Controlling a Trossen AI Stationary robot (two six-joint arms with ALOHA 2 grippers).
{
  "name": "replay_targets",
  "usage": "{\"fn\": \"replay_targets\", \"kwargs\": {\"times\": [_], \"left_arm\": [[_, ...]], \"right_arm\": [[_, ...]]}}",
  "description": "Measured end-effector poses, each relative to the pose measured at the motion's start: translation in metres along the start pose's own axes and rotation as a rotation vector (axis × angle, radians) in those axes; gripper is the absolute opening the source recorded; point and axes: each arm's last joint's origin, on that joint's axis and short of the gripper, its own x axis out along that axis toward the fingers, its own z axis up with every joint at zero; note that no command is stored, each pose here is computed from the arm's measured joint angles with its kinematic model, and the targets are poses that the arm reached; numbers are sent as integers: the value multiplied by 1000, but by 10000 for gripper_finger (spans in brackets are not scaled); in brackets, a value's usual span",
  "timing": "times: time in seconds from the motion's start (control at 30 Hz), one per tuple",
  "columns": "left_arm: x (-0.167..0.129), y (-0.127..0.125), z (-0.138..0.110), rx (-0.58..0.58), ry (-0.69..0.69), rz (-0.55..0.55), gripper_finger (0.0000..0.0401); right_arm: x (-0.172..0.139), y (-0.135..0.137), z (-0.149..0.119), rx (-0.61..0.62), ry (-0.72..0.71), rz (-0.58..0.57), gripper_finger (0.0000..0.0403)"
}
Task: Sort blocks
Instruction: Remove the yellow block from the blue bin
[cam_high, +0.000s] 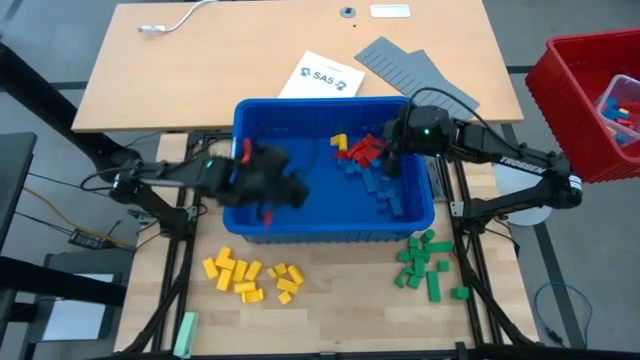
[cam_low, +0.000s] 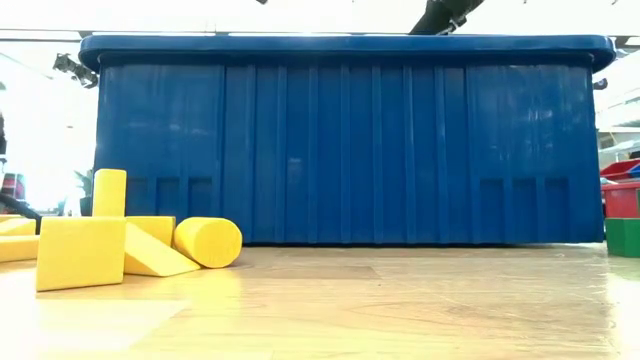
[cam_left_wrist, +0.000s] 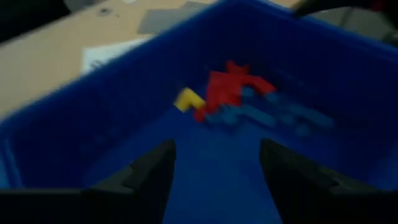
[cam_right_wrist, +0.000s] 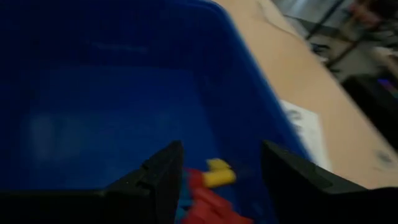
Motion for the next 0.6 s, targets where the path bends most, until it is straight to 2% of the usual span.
{"fn": "replay_targets", "kwargs": {"times": [0.13, 0.27, 0.4, 0.6], "left_arm": [[48, 16, 14, -37, -4, 18, 243], [97, 25, 25, -119, -71, -86, 243], [144, 28, 27, -157, -137, -100, 243], [208, 28, 24, -200, -158, -129, 243]], "right_arm": [[1, -9, -1, -48, 13, -85, 199], [0, -19, 0, -41, -18, -136, 199], [-4, -30, -1, -45, -26, -182, 199], [-8, -38, -6, -19, -8, -213, 199]]}}
